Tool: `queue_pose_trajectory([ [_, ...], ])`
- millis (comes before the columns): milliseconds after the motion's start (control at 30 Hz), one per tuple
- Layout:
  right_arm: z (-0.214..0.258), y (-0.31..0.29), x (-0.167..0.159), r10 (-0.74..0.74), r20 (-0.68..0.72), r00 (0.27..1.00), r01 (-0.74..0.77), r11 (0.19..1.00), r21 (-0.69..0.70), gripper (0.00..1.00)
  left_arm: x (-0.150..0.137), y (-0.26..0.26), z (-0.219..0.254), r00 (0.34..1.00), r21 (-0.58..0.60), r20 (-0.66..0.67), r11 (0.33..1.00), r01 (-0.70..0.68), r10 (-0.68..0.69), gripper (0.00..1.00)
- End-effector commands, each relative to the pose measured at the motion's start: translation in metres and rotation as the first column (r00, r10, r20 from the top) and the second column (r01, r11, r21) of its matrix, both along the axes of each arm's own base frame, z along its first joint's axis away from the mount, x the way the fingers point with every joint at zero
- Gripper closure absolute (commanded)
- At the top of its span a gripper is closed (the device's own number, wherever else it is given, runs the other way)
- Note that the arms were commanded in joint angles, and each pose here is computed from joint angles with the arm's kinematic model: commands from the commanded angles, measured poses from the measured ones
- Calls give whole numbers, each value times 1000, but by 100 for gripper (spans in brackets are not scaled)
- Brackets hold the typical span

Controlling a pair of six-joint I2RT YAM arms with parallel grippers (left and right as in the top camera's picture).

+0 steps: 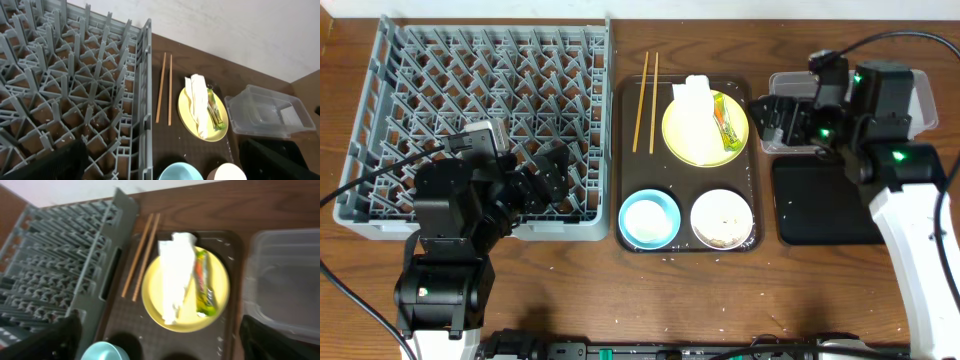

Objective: Sort waste into correct bins and load items into the dishwasher
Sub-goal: 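Reach the right gripper to the white tissue on the yellow plate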

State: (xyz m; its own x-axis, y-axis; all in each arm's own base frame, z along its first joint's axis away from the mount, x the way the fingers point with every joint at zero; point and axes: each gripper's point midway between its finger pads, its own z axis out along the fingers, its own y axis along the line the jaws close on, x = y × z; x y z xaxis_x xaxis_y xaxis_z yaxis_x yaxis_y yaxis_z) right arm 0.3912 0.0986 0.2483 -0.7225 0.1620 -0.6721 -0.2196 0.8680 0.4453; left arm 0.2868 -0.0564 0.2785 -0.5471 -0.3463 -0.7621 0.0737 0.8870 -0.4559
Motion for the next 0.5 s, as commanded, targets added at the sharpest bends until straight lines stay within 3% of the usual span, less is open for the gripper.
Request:
queue_pose_trajectory([
  [0,-7,40,-1,102,-42,994,-99,992,74,12,-3,-1,5,1000,-15,1,1000,6,-6,3],
  [100,-35,68,-3,126,-96,987,-127,992,0,18,-4,-1,2,1000,-15,-12,1000,6,-6,3],
  [267,-87,50,15,-89,-95,991,50,933,-356,21,-4,-1,2,1000,-14,-13,1000,6,-6,2],
  [300,-94,50,18,-104,-91,990,62,920,-386,24,-4,-1,2,1000,-14,-13,1000,6,-6,3],
  [367,-113,55,30,-122,-80,989,76,901,-427,41,-4,-1,2,1000,-14,-13,1000,6,-6,3],
  [467,-139,63,48,-119,-73,990,78,903,-423,50,-4,-1,2,1000,-15,-14,1000,6,-6,3],
])
